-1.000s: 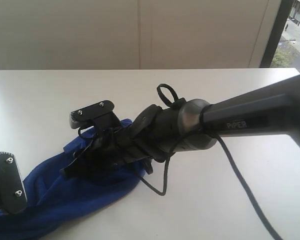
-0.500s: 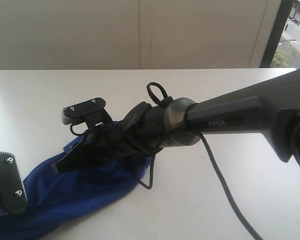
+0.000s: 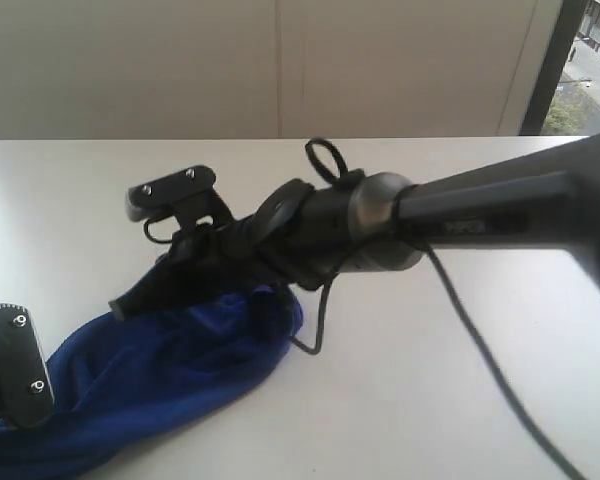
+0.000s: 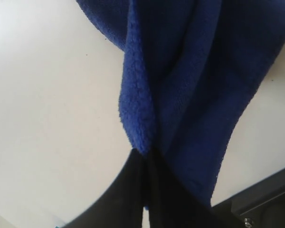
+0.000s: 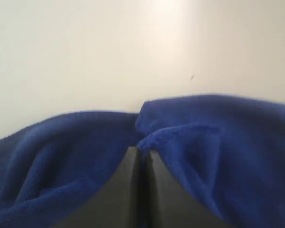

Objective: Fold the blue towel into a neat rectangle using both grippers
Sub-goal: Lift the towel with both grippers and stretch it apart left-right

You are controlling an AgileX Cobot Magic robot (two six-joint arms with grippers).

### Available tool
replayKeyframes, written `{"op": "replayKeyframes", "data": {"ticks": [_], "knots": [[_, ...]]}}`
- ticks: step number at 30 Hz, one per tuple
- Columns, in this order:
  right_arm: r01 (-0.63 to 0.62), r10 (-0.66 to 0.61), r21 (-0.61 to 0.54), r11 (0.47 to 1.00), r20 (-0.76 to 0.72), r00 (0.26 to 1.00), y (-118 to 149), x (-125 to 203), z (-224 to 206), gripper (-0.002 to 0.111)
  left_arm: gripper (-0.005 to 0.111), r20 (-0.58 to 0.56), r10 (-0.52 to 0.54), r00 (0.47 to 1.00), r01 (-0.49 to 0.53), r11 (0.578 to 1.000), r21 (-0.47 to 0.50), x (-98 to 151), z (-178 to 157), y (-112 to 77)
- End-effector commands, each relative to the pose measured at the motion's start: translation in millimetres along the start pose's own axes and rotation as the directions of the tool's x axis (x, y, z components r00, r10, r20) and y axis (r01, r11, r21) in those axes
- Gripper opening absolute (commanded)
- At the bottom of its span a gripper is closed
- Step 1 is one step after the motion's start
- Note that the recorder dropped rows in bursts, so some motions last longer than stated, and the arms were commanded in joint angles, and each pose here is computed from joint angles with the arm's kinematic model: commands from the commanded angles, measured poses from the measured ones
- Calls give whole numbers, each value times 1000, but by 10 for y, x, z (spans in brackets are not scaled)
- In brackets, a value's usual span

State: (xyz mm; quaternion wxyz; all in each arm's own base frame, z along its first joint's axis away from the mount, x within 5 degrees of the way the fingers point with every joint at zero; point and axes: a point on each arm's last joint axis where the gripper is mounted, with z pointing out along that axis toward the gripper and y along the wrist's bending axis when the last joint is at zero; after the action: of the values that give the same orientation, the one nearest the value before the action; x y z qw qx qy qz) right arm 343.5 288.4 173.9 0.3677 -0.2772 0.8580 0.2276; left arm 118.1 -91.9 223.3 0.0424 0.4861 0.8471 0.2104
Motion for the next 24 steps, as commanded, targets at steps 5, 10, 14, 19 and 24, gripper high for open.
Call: {"op": "replayKeyframes", "data": {"ticks": [5, 10, 14, 19, 24], "knots": [[10, -25, 101, 995, 143, 989, -523, -590, -972, 0, 0, -26, 8, 1000, -9, 999, -53, 52, 2, 37], [77, -87, 252, 965, 25, 996, -848, -600, -1442, 0, 0, -37, -1, 999, -2, 997, -79, 61, -5, 62], [147, -119, 385, 911, -96, 988, -1011, -562, -1746, 0, 0, -24, -33, 999, 31, 996, -79, 31, -111, 109], [258, -148, 512, 820, -245, 958, -1115, -519, -2082, 0, 0, 78, -90, 993, 98, 989, -112, 68, -410, 266], [298, -114, 631, 716, -316, 942, -1127, -520, -2463, 0, 0, 183, -131, 974, 161, 973, -163, 242, -692, 423]]}}
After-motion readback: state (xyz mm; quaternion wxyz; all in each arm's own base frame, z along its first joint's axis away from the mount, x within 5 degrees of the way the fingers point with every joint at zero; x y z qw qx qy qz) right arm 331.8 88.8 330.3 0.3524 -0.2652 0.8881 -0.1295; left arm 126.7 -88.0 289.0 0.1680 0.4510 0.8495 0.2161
